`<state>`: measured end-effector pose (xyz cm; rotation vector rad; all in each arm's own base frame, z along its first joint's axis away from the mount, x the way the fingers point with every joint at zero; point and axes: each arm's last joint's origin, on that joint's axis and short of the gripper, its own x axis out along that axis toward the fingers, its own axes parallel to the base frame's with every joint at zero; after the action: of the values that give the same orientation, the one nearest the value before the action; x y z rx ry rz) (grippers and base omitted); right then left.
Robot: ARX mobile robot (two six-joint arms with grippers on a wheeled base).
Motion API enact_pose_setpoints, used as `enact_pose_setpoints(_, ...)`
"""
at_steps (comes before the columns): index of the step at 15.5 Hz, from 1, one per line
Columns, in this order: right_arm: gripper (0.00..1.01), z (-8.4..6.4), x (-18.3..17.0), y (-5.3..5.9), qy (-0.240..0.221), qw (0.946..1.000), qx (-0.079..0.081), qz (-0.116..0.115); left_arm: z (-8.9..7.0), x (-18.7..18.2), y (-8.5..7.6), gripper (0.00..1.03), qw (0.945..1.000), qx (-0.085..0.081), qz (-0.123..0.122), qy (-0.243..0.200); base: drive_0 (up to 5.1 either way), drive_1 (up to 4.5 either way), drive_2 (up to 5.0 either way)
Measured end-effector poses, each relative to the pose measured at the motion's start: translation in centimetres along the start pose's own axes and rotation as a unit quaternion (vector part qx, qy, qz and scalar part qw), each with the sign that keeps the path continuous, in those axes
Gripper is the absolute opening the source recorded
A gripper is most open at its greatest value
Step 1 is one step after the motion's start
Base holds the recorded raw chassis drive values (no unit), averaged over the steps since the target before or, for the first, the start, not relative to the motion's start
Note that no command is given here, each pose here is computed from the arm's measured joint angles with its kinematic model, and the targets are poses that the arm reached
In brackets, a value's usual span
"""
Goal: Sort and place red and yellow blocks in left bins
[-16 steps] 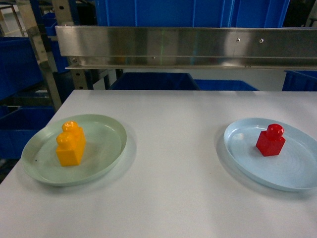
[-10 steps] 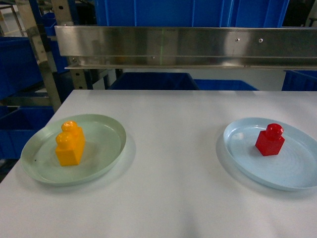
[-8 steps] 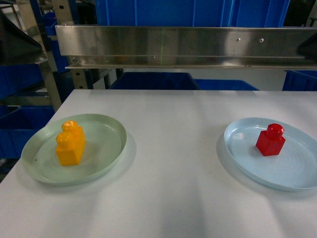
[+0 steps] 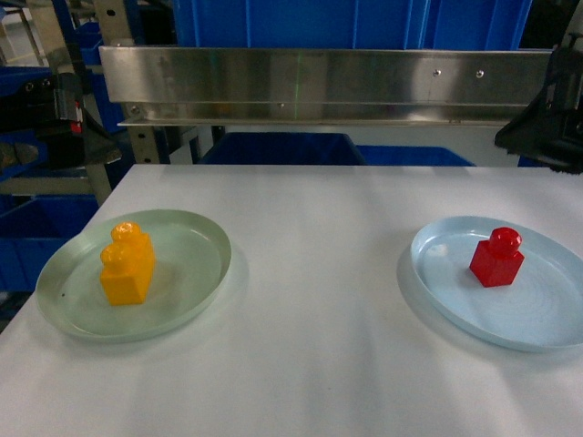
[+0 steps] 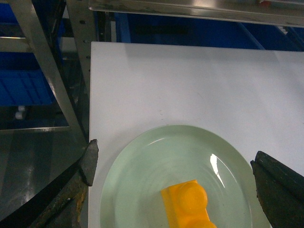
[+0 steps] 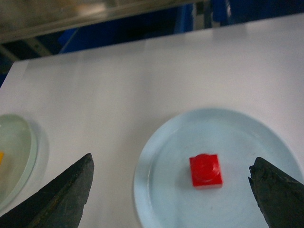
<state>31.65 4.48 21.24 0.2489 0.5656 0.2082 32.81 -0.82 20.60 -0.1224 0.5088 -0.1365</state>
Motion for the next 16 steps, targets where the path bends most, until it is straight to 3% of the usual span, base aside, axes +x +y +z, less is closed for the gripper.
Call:
enact_pose_setpoints(1, 0.98, -0.2, 1.0, -0.1, 0.023, 0.9997, -0.001, 0.007, 0.0, 0.0, 0.0, 0.98, 1.0000, 0.000, 0.000, -0.002, 0.0, 0.00, 0.0)
enact_pose_setpoints(2, 0.98, -0.4, 2.2, -0.4, 0.038, 0.9992, -0.013, 0.010, 0.0, 0.0, 0.0, 0.98, 1.0000, 0.000, 0.000, -0.002, 0.0, 0.00, 0.0)
enact_pose_setpoints(3, 0.98, -1.5, 4.6, -1.1, 0.070, 0.9964, -0.047, 0.001, 0.0, 0.0, 0.0, 0.98, 1.0000, 0.000, 0.000, 0.000, 0.0, 0.00, 0.0)
enact_pose_setpoints(4, 0.98, -2.2, 5.3, -1.4, 0.089, 0.9935, -0.070, 0.001, 0.0, 0.0, 0.0, 0.98, 1.0000, 0.000, 0.000, -0.001, 0.0, 0.00, 0.0)
enact_pose_setpoints(7, 0.98, -2.6, 6.1, -2.0, 0.100, 0.9882, -0.115, 0.016, 0.0, 0.0, 0.0, 0.98, 1.0000, 0.000, 0.000, -0.001, 0.0, 0.00, 0.0)
enact_pose_setpoints(9, 0.98, -3.4, 7.0, -2.5, 0.113, 0.9855, -0.125, 0.018, 0.0, 0.0, 0.0, 0.98, 1.0000, 0.000, 0.000, -0.001, 0.0, 0.00, 0.0)
enact_pose_setpoints(12, 0.98, -4.5, 8.4, -3.9, 0.126, 0.9857, -0.113, 0.000, 0.0, 0.0, 0.0, 0.98, 1.0000, 0.000, 0.000, -0.001, 0.0, 0.00, 0.0)
enact_pose_setpoints(16, 0.98, -4.9, 10.2, -4.1, 0.121, 0.9864, -0.111, -0.006, 0.0, 0.0, 0.0, 0.98, 1.0000, 0.000, 0.000, -0.001, 0.0, 0.00, 0.0)
